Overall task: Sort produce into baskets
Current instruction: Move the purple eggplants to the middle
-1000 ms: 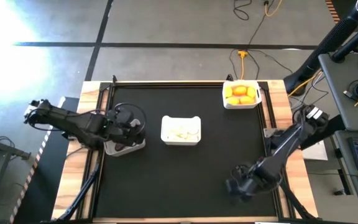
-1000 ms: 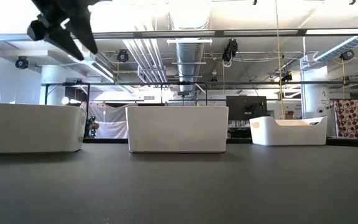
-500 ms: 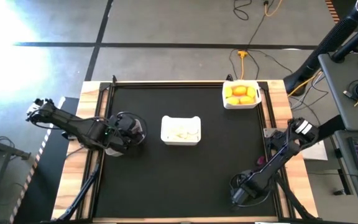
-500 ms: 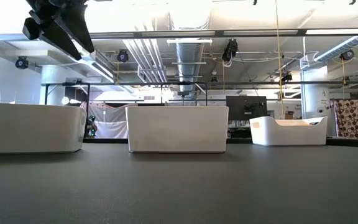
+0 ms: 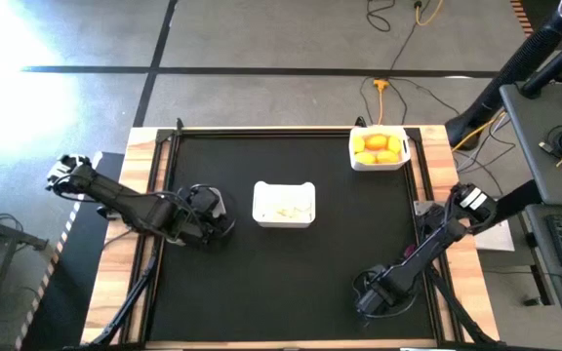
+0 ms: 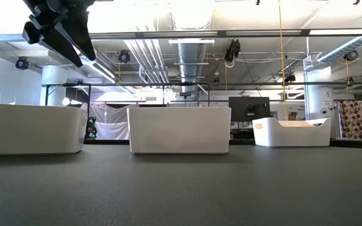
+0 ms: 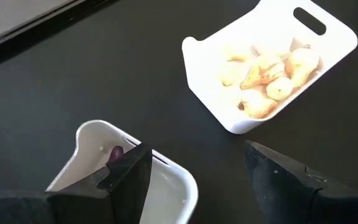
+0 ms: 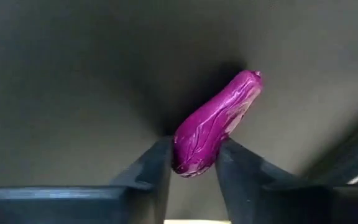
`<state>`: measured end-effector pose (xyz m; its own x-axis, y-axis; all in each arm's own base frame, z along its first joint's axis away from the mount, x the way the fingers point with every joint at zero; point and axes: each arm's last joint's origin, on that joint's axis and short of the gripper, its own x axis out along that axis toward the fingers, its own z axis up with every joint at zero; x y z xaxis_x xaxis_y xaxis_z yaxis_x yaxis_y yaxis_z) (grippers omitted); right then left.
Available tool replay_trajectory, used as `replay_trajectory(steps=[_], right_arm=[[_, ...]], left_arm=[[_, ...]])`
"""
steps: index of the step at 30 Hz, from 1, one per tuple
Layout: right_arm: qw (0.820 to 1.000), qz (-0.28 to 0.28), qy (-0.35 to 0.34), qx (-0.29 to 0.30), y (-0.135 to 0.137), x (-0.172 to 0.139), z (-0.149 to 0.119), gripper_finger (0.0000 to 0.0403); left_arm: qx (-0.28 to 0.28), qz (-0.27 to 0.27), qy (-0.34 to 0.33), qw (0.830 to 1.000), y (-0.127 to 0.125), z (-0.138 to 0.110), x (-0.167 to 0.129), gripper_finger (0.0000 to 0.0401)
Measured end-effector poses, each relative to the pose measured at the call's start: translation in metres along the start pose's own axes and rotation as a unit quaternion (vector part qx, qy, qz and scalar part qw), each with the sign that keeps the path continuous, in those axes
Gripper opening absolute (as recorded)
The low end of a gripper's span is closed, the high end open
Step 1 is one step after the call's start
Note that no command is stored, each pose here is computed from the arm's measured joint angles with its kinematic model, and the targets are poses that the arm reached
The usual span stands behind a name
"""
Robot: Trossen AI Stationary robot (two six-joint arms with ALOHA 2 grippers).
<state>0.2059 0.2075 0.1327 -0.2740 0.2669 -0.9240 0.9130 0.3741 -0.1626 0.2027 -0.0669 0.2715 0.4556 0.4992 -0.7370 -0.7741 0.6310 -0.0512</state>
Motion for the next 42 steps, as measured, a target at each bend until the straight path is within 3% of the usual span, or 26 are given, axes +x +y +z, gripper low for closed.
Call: replay_trajectory(steps=[3,6,10,13,15,21,26,30,33,37,39,42], right_arm=[[0.999,0.028,-0.032,-0.011,0.009,-0.012,0.004,0.0082],[0.985,0.116,-0.116,-0.047,0.034,-0.042,0.010,0.0055],[0.932,0.187,-0.275,-0.145,0.068,-0.087,0.029,0.0042],[0.889,0.178,-0.356,-0.229,0.092,-0.114,0.052,0.0041],[0.871,0.158,-0.372,-0.279,0.107,-0.122,0.070,0.0041],[0.858,0.121,-0.325,-0.378,0.149,-0.106,0.111,0.0062],[0.875,0.103,-0.288,-0.375,0.165,-0.094,0.118,0.0103],[0.875,0.084,-0.288,-0.380,0.162,-0.108,0.109,0.0153],[0.879,0.046,-0.275,-0.387,0.145,-0.128,0.096,0.0191],[0.874,-0.061,-0.273,-0.397,0.104,-0.143,0.074,0.0229],[0.870,-0.123,-0.268,-0.396,0.084,-0.137,0.066,0.0244],[0.870,-0.172,-0.233,-0.400,0.053,-0.122,0.057,0.0261]], left_arm=[[-0.007,-0.007,-0.008,1.000,-0.003,-0.003,-0.003,0.0237],[-0.013,-0.011,-0.018,1.000,-0.004,-0.005,-0.005,0.0237],[-0.024,-0.022,-0.024,0.999,-0.004,-0.004,-0.008,0.0237],[-0.031,-0.037,-0.022,0.999,-0.006,-0.004,-0.012,0.0237],[-0.034,-0.055,-0.021,0.998,-0.009,-0.003,-0.019,0.0237],[-0.021,-0.107,-0.020,0.994,-0.019,-0.006,-0.044,0.0237],[-0.015,-0.132,-0.011,0.991,-0.026,-0.019,-0.055,0.0237],[-0.017,-0.130,-0.004,0.991,-0.034,-0.033,-0.052,0.0237],[-0.018,-0.125,-0.004,0.992,-0.044,-0.040,-0.045,0.0237],[0.005,-0.110,-0.006,0.994,-0.060,-0.049,-0.035,0.0237],[0.023,-0.103,-0.008,0.994,-0.067,-0.052,-0.031,0.0237],[0.057,-0.092,-0.009,0.994,-0.080,-0.056,-0.027,0.0237]])
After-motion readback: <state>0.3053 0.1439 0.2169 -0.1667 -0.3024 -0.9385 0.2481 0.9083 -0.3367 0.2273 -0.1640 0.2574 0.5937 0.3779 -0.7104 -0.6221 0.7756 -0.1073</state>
